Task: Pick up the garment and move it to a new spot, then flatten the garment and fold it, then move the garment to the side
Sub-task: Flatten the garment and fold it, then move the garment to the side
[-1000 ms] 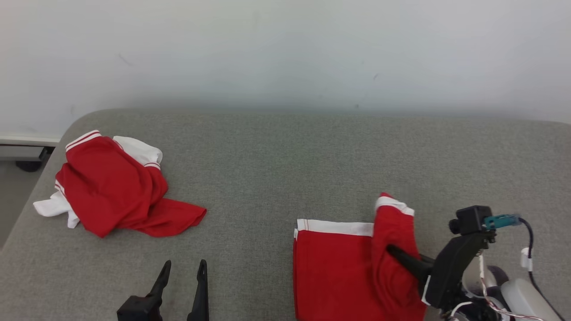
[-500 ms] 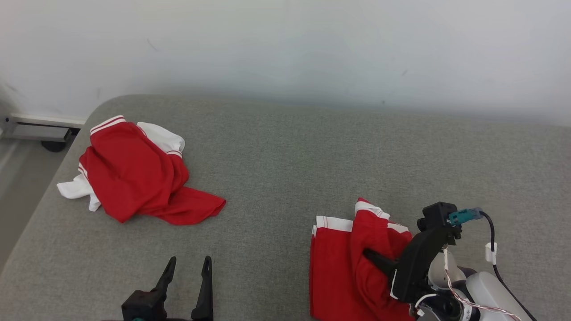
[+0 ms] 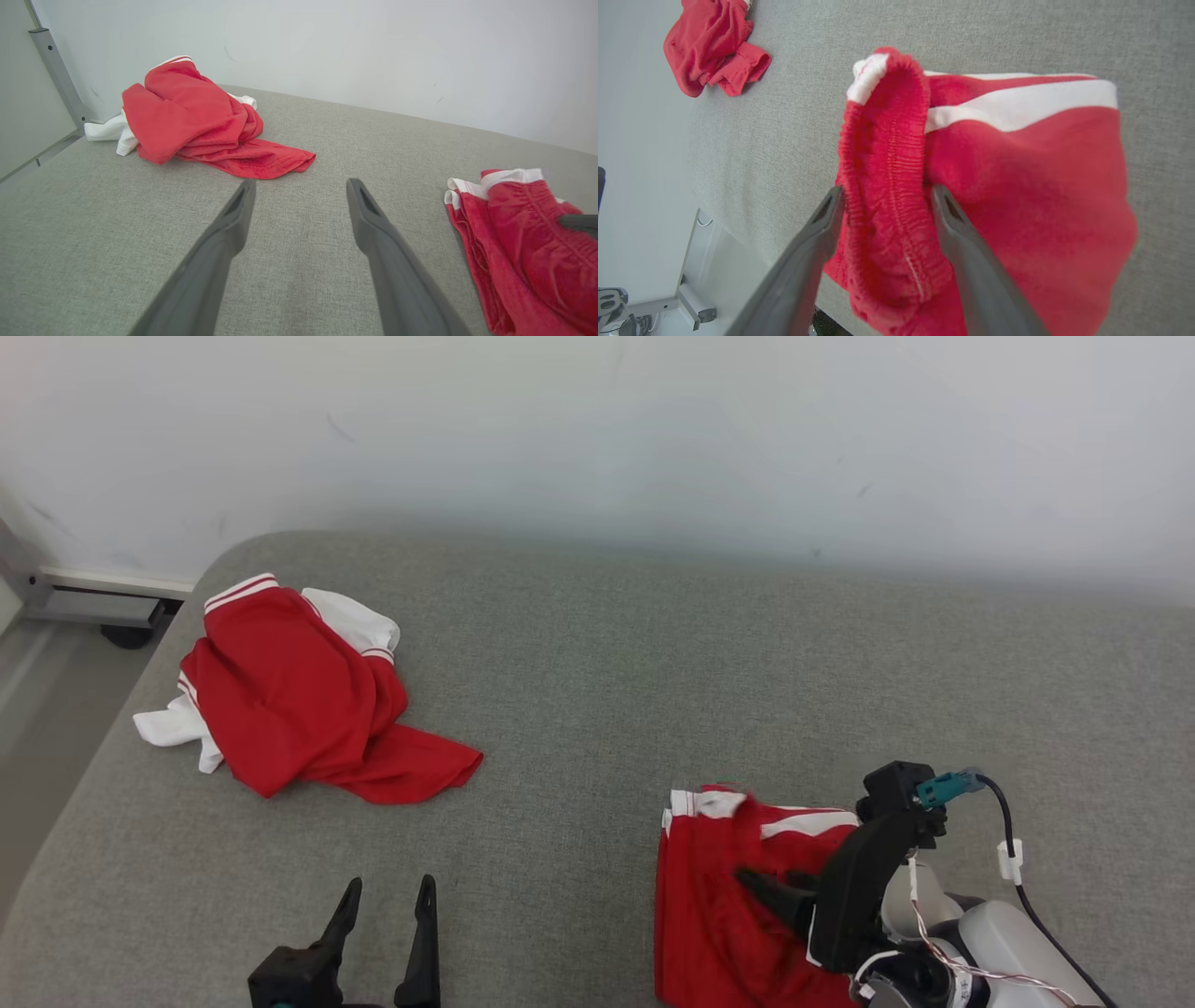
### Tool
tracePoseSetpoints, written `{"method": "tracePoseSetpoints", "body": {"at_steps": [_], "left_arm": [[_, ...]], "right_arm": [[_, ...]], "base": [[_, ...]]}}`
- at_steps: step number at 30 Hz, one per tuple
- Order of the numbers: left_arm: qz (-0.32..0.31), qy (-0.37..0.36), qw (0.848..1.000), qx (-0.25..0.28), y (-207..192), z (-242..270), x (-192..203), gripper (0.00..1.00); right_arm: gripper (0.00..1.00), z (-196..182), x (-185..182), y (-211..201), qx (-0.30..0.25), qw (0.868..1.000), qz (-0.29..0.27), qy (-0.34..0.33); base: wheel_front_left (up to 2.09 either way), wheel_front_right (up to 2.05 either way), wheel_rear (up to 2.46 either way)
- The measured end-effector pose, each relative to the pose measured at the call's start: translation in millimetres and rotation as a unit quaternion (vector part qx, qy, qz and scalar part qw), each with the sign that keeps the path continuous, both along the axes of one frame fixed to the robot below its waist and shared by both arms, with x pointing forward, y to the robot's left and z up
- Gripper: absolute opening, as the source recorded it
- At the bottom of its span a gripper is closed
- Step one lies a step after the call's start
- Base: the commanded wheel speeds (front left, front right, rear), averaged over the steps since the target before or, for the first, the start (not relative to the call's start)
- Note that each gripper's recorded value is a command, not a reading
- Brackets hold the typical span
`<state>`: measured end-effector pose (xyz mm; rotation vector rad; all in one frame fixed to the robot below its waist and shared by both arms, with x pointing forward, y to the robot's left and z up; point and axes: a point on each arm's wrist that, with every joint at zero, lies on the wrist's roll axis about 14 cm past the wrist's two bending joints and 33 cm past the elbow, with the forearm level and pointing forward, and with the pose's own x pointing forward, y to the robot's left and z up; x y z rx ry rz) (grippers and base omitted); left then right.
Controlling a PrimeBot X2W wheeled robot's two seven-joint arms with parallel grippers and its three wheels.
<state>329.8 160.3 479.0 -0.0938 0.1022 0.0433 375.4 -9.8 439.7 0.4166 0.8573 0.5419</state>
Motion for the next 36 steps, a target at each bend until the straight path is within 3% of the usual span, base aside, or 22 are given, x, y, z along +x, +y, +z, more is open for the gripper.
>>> {"method": "tracePoseSetpoints", "body": {"at_steps": [6, 9, 14, 20, 36], "left_arm": [[-0.007, -0.008, 1.0, 0.0, -4.4, 3.3, 1.6, 1.0], [-0.011, -0.009, 1.0, -0.001, -7.2, 4.4, 2.6, 1.0], [-0.014, -0.014, 1.0, -0.001, -8.6, 5.4, 3.8, 1.0], [-0.021, -0.014, 1.0, 0.0, -13.0, 5.7, 6.2, 1.0], [-0.032, -0.011, 0.999, 0.011, -19.1, 3.9, 6.6, 1.0]], "right_arm": [[1.0, 19.2, 11.7, -17.5, -0.001, 0.999, -0.021, -0.049], [1.0, 32.0, 23.7, -43.9, -0.042, 0.993, -0.032, -0.106], [1.0, 31.7, 22.9, -69.8, -0.077, 0.986, -0.051, -0.136], [1.0, 23.1, 14.3, -96.6, -0.1, 0.981, -0.084, -0.143], [1.0, -10.0, -5.1, -98.1, -0.123, 0.982, -0.09, -0.111]], "base": [[0.0, 0.0, 0.0], [0.0, 0.0, 0.0], [0.0, 0.0, 0.0], [0.0, 0.0, 0.0], [0.0, 0.0, 0.0]]}}
